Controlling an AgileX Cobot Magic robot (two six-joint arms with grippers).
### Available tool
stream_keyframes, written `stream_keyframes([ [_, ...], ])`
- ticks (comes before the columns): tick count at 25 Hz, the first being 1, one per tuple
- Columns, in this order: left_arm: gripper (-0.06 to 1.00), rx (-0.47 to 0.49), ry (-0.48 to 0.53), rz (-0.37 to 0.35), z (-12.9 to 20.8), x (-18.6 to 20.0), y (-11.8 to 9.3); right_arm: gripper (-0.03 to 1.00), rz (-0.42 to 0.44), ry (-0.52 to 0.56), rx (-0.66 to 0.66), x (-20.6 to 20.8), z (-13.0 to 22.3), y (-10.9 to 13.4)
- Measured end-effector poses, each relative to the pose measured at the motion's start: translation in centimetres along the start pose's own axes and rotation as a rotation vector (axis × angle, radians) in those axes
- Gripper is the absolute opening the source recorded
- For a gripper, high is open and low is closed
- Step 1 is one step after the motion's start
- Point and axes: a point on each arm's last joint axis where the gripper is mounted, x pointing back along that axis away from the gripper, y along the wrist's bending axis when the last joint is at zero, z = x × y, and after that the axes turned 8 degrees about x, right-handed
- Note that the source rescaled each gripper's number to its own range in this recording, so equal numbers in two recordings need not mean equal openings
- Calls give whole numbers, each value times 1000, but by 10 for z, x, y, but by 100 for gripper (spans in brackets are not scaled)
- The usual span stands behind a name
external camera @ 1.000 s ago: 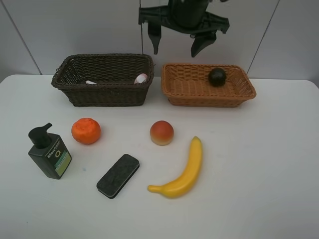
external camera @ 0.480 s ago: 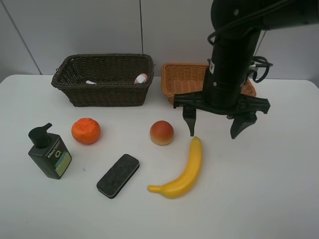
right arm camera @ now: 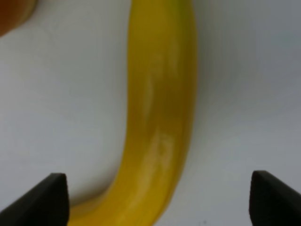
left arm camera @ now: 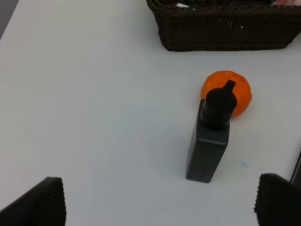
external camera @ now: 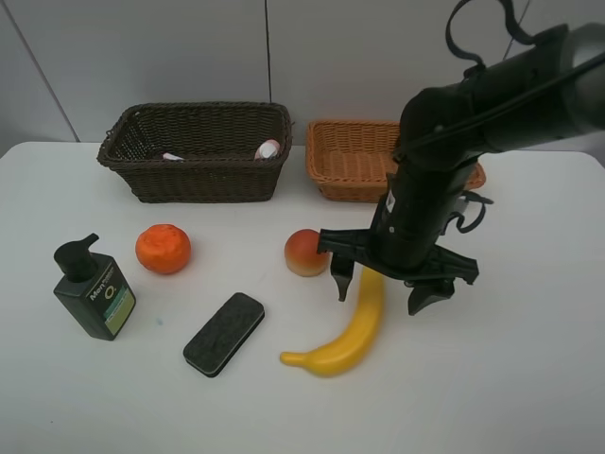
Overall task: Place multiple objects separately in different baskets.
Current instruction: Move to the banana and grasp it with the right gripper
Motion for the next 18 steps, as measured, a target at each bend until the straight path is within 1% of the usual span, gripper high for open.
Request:
stream_keyframes([
  [4,99,0,0,0,0,0,0,96,0,40,3,-18,-1,3],
  [13,99,0,0,0,0,0,0,96,-16,37,5,-25,-3,6],
  [18,99,0,0,0,0,0,0,96,7,64,4,-37,-3,5],
])
